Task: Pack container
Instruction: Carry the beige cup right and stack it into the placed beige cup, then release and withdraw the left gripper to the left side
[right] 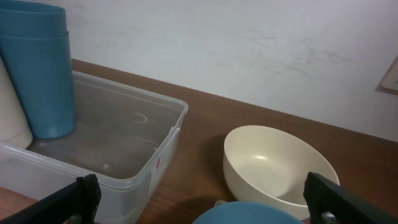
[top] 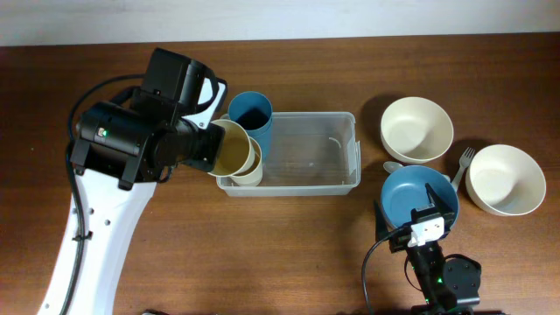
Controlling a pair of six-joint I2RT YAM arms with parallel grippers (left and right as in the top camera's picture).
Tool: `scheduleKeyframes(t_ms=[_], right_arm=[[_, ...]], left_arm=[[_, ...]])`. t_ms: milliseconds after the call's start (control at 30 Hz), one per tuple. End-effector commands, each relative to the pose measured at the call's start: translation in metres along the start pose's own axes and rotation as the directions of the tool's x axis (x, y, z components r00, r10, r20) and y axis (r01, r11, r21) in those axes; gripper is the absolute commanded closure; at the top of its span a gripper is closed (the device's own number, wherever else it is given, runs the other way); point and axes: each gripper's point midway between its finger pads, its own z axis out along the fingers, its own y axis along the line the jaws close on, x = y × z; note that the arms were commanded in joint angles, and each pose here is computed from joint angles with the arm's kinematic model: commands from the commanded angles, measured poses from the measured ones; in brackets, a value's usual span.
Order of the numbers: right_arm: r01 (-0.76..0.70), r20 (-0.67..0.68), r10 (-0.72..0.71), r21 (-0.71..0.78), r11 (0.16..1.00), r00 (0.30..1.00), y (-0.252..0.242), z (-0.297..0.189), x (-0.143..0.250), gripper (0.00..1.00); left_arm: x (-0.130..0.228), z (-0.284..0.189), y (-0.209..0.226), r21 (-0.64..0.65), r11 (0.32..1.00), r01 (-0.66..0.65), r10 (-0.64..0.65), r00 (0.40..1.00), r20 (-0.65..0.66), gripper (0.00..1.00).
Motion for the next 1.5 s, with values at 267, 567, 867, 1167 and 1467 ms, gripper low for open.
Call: scheduleKeyframes(t_ms=[267,567,867,1167,1467], right_arm=[[-0.004,-0.002,0.004,0.003,1.0,1.0,0.0,0.0,0.002,0.01],[-0.004,-0.003,0.004,0.003,1.0,1.0,0.0,0.0,0.002,0.01],[-0.004,-0.003,0.004,0.003,1.0,1.0,0.0,0.0,0.002,0.01],[-0.004,-0.003,0.004,0.003,1.0,1.0,0.0,0.0,0.002,0.01],[-0.004,-0.003,0.004,0.003,1.0,1.0,0.0,0.0,0.002,0.01]], left_arm=[[-0.007,0.002,0.0,-0.009,1.0,-0.017,0.017,1.0,0.013,0.84],[-0.012,0.012,-0.001,-0.004,1.0,-0.019,0.019,1.0,0.0,0.73],[-0.019,0.013,-0.001,-0.006,1.0,-0.013,0.013,1.0,0.023,0.74],[-0.019,-0.001,0.057,-0.205,0.939,0.276,-0.258,0.96,0.111,0.62],[0.002,-0.005,0.176,-0.31,0.688,0.656,-0.604,0.755,0.256,0.0]])
